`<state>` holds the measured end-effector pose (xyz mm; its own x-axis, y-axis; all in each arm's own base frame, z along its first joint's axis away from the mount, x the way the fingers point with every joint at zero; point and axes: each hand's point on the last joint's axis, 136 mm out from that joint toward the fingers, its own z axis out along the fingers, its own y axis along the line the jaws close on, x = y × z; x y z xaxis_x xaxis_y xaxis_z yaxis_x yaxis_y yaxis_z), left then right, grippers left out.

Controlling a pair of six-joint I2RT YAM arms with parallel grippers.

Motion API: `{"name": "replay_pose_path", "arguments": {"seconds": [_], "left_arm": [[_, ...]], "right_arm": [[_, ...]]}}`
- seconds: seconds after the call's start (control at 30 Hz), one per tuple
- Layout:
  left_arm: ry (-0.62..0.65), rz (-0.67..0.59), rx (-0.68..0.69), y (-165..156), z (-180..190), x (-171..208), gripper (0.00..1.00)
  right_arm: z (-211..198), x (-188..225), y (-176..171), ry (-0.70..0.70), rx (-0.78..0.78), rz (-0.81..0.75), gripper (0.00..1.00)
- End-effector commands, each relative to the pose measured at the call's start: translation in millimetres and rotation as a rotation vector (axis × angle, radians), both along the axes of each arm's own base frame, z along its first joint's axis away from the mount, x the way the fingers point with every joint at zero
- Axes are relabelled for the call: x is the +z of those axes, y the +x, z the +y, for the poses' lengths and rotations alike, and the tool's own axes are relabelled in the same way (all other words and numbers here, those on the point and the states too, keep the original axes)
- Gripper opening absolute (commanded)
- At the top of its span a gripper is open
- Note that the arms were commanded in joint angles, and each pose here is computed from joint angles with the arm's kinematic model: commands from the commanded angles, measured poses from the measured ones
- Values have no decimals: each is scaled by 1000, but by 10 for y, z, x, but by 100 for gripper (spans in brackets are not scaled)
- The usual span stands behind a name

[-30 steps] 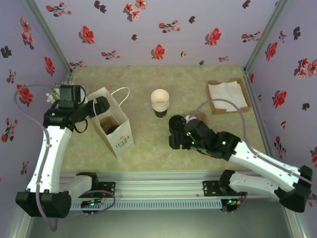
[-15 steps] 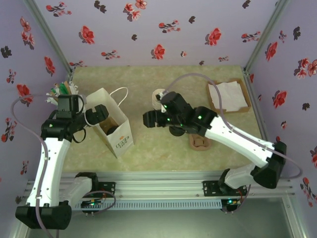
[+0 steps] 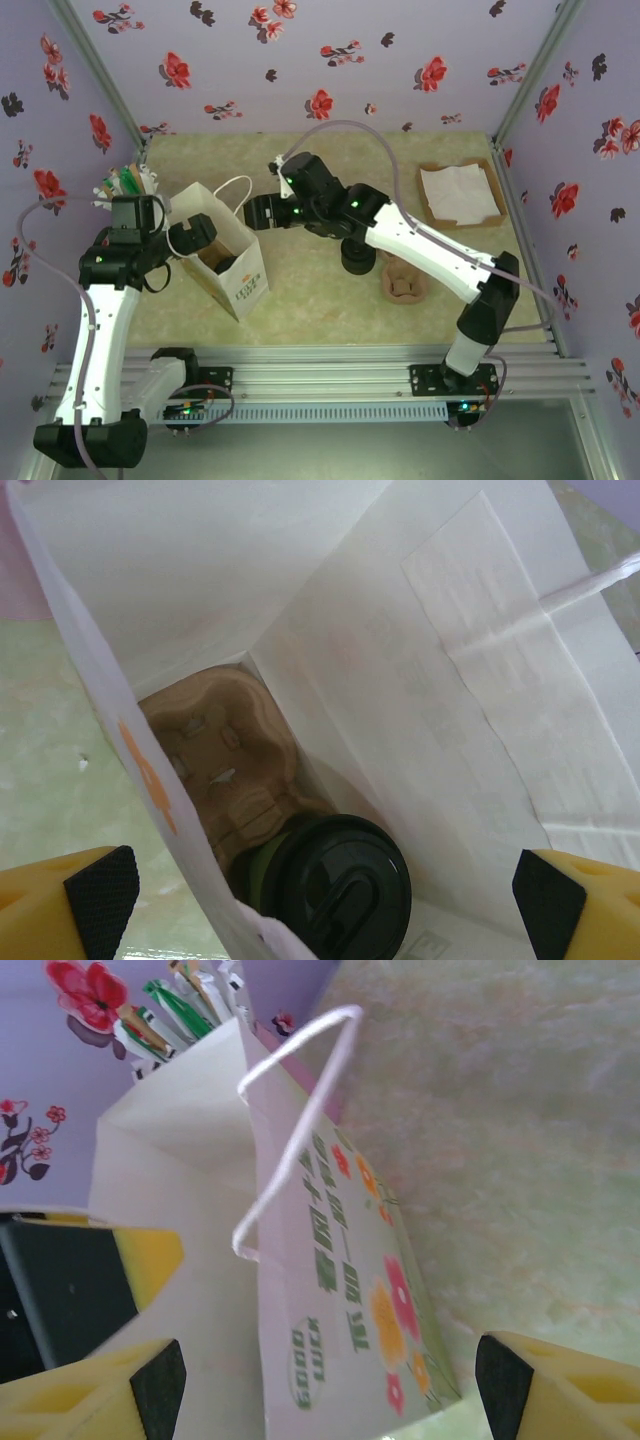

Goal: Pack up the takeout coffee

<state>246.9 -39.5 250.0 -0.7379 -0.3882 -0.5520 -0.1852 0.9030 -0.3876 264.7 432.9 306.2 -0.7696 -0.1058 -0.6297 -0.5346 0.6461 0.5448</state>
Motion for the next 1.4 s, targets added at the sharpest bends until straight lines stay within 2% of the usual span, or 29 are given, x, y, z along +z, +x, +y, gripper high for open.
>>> {"name": "replay_pose_path", "arguments": {"seconds": [0.0, 0.13, 0.43, 0.53, 0.6, 0.77, 1.03, 1.37], "left_arm": [[2, 6, -27, -48, -7, -34, 99], [-3, 11, -33, -56, -11, -56, 99], [-32, 12, -48, -54, -52, -97, 99], [-40, 11, -55, -56, -66, -96, 99], [-44, 12, -58, -56, -74, -96, 99], [-52, 8, -69, -57, -93, -76, 99], [-89, 10, -101, -32, -174, -80, 99], [-263, -32, -166, 128, -454, -33, 99]], "right_arm": [[184, 143, 49, 54, 37, -21, 78], [328, 105, 110, 59, 43, -11, 73], [544, 39, 209, 51, 38, -5, 45], [563, 37, 239, 42, 25, -7, 34], [563, 39, 255, 40, 18, -5, 22], [482, 28, 268, 8, -15, -4, 0], [218, 35, 225, -52, -70, -2, 0], [-183, 57, 143, -85, -138, -8, 0]]}}
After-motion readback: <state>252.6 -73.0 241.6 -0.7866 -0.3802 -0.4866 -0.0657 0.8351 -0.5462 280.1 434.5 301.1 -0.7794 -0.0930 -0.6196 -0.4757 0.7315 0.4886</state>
